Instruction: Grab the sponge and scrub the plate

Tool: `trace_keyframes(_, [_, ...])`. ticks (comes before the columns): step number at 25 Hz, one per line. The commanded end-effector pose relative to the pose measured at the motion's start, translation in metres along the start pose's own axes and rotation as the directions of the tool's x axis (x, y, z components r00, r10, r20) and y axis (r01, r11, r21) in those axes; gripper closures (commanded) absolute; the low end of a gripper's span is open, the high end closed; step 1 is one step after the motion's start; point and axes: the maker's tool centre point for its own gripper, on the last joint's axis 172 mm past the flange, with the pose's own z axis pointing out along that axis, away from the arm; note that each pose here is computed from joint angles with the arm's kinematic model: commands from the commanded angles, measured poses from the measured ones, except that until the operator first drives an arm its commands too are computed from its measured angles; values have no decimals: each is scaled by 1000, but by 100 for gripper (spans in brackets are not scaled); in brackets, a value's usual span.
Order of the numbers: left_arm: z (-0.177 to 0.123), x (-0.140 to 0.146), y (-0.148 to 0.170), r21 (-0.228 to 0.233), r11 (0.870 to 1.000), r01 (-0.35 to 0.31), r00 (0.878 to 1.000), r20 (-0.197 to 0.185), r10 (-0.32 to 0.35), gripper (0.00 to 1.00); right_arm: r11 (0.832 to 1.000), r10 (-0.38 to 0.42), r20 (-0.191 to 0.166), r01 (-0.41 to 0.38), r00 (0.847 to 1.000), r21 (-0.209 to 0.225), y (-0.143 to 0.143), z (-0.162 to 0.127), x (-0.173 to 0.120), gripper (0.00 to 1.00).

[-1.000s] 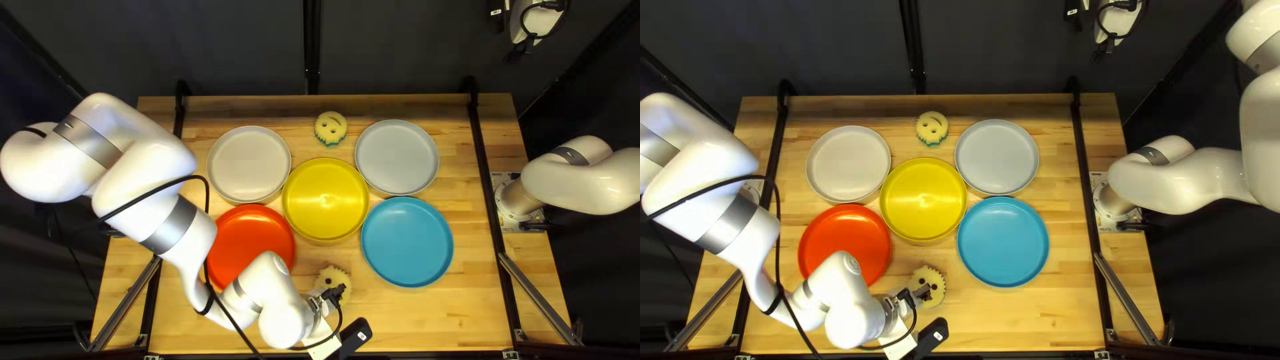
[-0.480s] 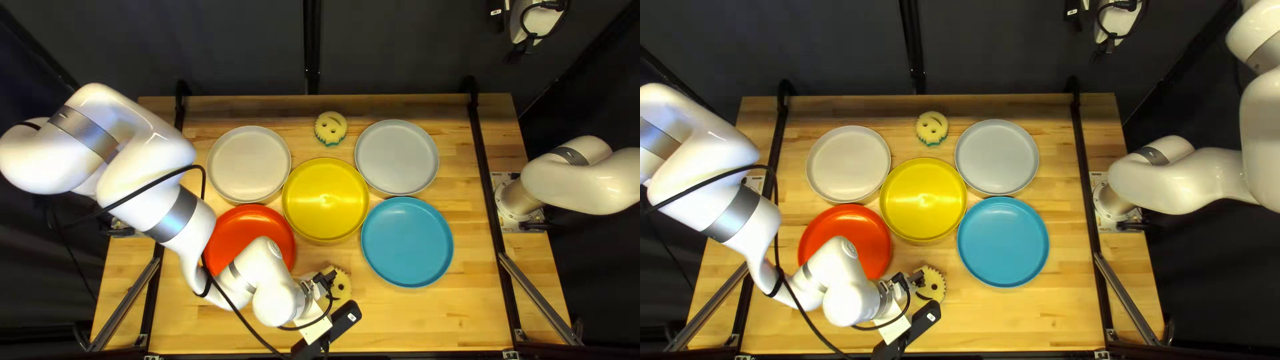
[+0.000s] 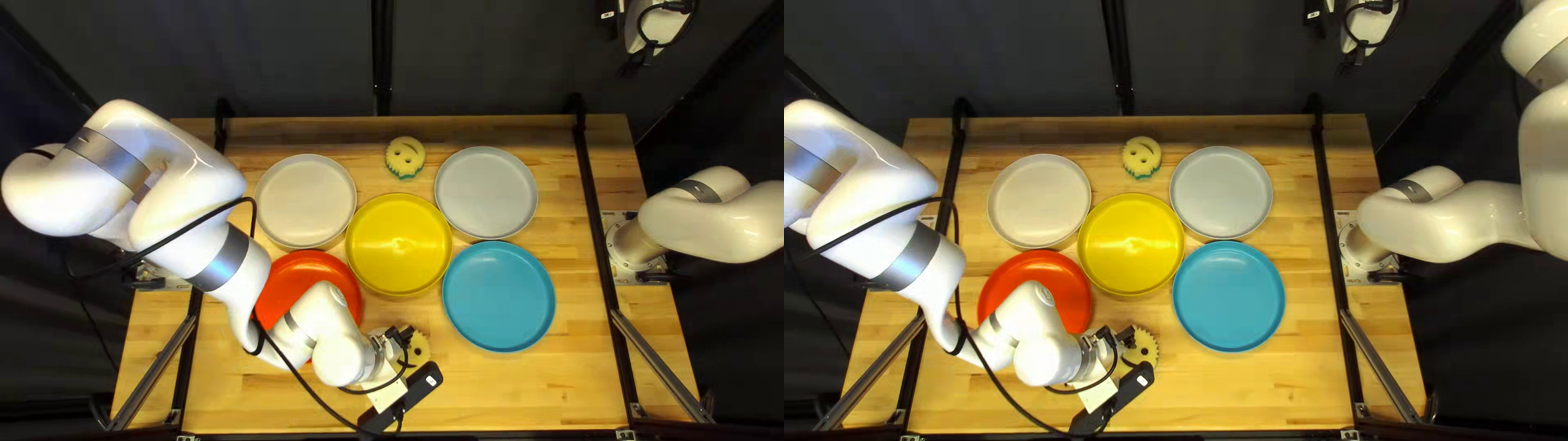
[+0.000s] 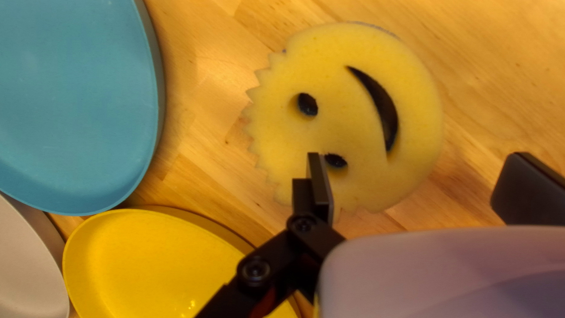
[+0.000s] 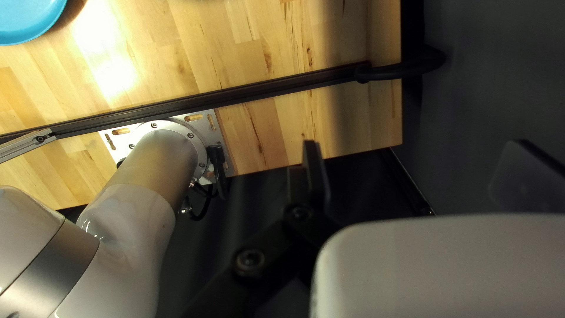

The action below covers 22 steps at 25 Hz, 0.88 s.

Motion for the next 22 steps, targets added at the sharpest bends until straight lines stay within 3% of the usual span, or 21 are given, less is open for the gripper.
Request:
trace_keyframes(1, [0,0,0,0,1000,0,1000,0,0,100,1000,0,0,0,1000,0,0,0,0,0])
trace_keyframes(10, [0,-1,2,0,1000,-6,1000,-5,6,100,1000,0,0,0,1000,0,0,0,0,0])
trace_keyframes(16, [-21,0,2,7,1000,-8,1000,1,8,100,1000,0,0,0,1000,0,0,0,0,0])
trace_keyframes(22, [-23,-2,0,10,1000,-1,1000,12,1,100,1000,0,0,0,1000,0,0,0,0,0])
